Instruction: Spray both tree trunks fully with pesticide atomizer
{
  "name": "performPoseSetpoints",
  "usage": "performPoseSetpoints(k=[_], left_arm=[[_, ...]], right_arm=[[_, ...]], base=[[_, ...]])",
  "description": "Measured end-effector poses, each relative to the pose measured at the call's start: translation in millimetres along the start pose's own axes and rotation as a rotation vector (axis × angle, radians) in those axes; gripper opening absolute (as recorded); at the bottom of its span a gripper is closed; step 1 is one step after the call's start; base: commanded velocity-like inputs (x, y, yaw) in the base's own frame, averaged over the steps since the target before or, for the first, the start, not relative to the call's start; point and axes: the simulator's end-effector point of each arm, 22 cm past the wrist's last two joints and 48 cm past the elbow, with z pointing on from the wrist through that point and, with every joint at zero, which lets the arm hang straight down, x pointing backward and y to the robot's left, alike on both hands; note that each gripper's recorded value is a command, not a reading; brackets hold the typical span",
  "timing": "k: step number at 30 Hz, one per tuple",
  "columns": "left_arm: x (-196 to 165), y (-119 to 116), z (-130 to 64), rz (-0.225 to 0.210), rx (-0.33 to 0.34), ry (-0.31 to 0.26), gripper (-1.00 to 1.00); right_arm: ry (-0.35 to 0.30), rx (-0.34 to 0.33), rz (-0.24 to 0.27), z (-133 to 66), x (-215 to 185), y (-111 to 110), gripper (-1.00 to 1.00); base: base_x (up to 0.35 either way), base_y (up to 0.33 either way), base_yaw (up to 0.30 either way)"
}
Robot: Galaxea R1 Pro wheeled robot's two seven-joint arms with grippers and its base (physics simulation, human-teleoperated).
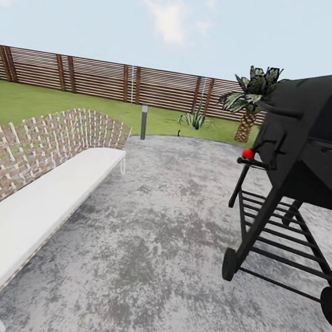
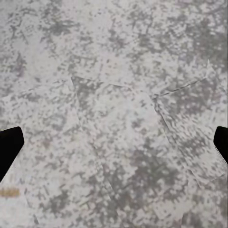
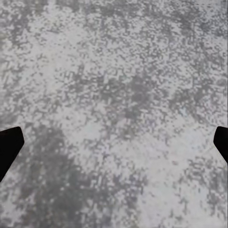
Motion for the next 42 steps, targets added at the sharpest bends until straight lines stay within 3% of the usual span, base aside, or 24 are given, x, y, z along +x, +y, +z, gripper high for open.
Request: performPoseSetpoints(k=[12, 21, 42], left_arm=[[0.2, -0.5, -0.1, 0.0, 0.001, 0.0, 1.0], [0.3, -0.3, -0.1, 0.0, 0.0, 0.0, 1.0], [0.0, -0.9, 0.0, 0.001, 0.001, 0.0, 1.0]], right_arm=[[-0.002, -0.008, 0.006, 0.1, -0.7, 5.0, 1.0], [-0.001, -0.008, 0.006, 0.0, -0.3, 5.1, 1.0], [0.0, -0.007, 0.006, 0.0, -0.1, 4.8, 1.0]], base=[[0.332, 0.105, -0.009], [0.332, 0.113, -0.178], [0.332, 0.124, -0.004]])
